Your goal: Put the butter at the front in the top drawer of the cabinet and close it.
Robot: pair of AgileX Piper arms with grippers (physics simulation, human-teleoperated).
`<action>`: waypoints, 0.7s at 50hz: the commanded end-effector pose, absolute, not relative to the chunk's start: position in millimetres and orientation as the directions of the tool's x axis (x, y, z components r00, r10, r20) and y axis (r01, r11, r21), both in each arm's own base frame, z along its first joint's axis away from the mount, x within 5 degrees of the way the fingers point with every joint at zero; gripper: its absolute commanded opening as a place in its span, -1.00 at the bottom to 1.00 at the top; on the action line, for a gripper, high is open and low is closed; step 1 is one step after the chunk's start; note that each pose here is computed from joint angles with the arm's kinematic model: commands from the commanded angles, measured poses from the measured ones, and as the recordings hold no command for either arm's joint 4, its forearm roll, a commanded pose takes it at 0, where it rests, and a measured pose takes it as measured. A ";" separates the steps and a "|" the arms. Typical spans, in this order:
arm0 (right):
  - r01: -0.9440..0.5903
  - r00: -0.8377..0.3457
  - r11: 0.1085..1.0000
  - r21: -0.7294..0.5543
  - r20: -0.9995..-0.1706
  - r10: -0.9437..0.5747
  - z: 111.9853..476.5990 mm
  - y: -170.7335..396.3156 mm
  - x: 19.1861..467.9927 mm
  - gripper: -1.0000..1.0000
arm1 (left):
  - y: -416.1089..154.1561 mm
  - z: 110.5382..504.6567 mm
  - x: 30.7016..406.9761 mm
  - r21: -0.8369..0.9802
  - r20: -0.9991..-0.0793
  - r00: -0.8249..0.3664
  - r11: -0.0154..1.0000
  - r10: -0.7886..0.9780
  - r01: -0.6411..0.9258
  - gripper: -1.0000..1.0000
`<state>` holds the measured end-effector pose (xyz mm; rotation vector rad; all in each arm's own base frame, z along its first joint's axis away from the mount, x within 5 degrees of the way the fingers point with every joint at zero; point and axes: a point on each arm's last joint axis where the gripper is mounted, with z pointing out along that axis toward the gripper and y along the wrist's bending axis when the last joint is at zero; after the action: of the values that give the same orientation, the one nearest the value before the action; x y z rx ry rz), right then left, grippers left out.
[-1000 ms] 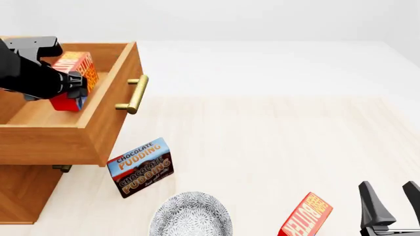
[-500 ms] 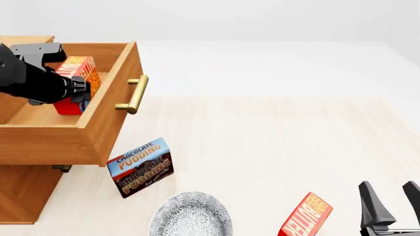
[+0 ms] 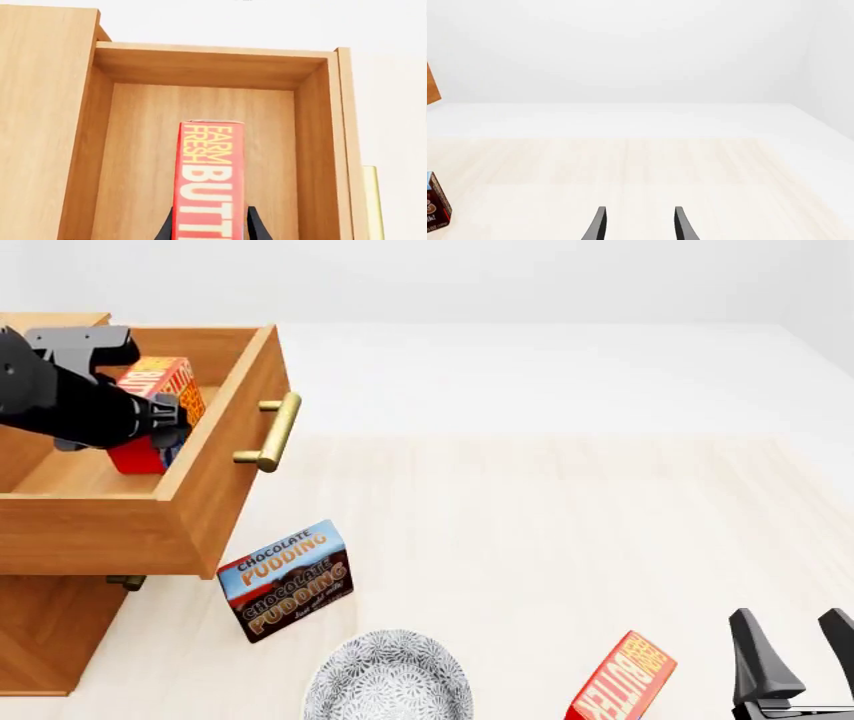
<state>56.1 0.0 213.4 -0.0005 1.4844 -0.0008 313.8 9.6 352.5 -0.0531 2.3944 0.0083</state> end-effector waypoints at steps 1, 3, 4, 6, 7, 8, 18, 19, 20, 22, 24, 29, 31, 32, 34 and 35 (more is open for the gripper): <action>0.000 0.089 1.000 -0.001 -0.996 -0.001 213.7 0.0 56.1 1.00 | 8.6 357.0 313.0 -0.001 -0.683 -0.730 1.000 -0.021 -0.028 1.00; 0.000 0.089 1.000 -0.001 -0.996 -0.001 213.7 0.0 56.1 1.00 | 8.2 359.5 312.4 0.000 -0.687 -0.726 1.000 -0.019 -0.026 1.00; 0.000 0.090 1.000 -0.001 -0.996 -0.001 213.7 0.0 56.1 1.00 | 9.3 359.5 312.1 0.002 -0.685 -0.728 1.000 -0.019 -0.028 1.00; 0.000 0.090 1.000 -0.001 -0.996 -0.001 213.7 0.0 56.1 1.00 | 10.1 361.2 310.8 0.005 -0.686 -0.727 1.000 -0.017 -0.027 1.00; 0.000 0.090 1.000 -0.001 -0.996 -0.001 213.7 0.0 56.1 1.00 | 10.7 361.8 310.3 0.006 -0.687 -0.726 1.000 -0.016 -0.028 1.00; 0.000 0.090 1.000 -0.001 -0.996 -0.001 213.7 0.0 56.1 1.00 | 10.7 362.2 309.9 0.008 -0.687 -0.727 1.000 -0.013 -0.026 1.00; 0.000 0.090 1.000 -0.001 -0.996 -0.001 213.7 0.0 56.1 1.00 | 12.2 369.6 305.7 0.022 -0.688 -0.725 1.000 0.003 -0.016 1.00; 0.000 0.090 1.000 -0.001 -0.996 -0.001 213.7 0.0 56.1 1.00 | 12.2 369.6 305.7 0.022 -0.688 -0.725 1.000 0.003 -0.016 1.00; 0.000 0.089 1.000 0.000 -0.996 0.000 213.7 0.0 56.1 1.00 | 11.9 369.9 305.2 0.021 -0.688 -0.725 1.000 0.003 -0.016 1.00; 0.000 0.090 1.000 -0.001 -0.996 -0.001 213.7 0.0 56.1 1.00 | 12.3 372.3 302.8 0.025 -0.690 -0.724 1.000 0.006 -0.015 1.00; 0.000 0.090 1.000 -0.001 -0.996 -0.001 213.7 0.0 56.1 1.00 | 11.3 375.1 300.6 0.025 -0.692 -0.722 1.000 0.009 -0.012 1.00; 0.000 0.090 1.000 -0.001 -0.996 -0.001 213.7 0.0 56.1 1.00 | 10.7 386.1 293.5 0.034 -0.702 -0.712 0.999 0.022 -0.002 1.00; 0.000 0.090 1.000 -0.001 -0.996 -0.001 213.7 0.0 56.1 1.00 | 11.6 390.7 290.0 0.041 -0.707 -0.707 0.999 0.029 0.001 1.00; 0.000 0.089 1.000 0.000 -0.996 0.000 213.7 0.0 56.1 1.00 | 11.0 392.7 288.9 0.042 -0.709 -0.704 0.999 0.032 0.004 1.00; 0.000 0.089 1.000 -0.001 -0.996 -0.001 213.7 0.0 56.1 1.00 | 11.0 397.1 285.7 0.045 -0.715 -0.699 0.999 0.036 0.006 1.00; 0.000 0.090 1.000 -0.001 -0.996 -0.001 213.7 0.0 56.1 1.00 | 12.0 400.6 282.3 0.051 -0.718 -0.695 0.999 0.042 0.007 1.00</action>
<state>56.1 0.0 213.4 -0.0004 1.4844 -0.0008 295.5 11.5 383.0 0.0069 2.3640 0.0404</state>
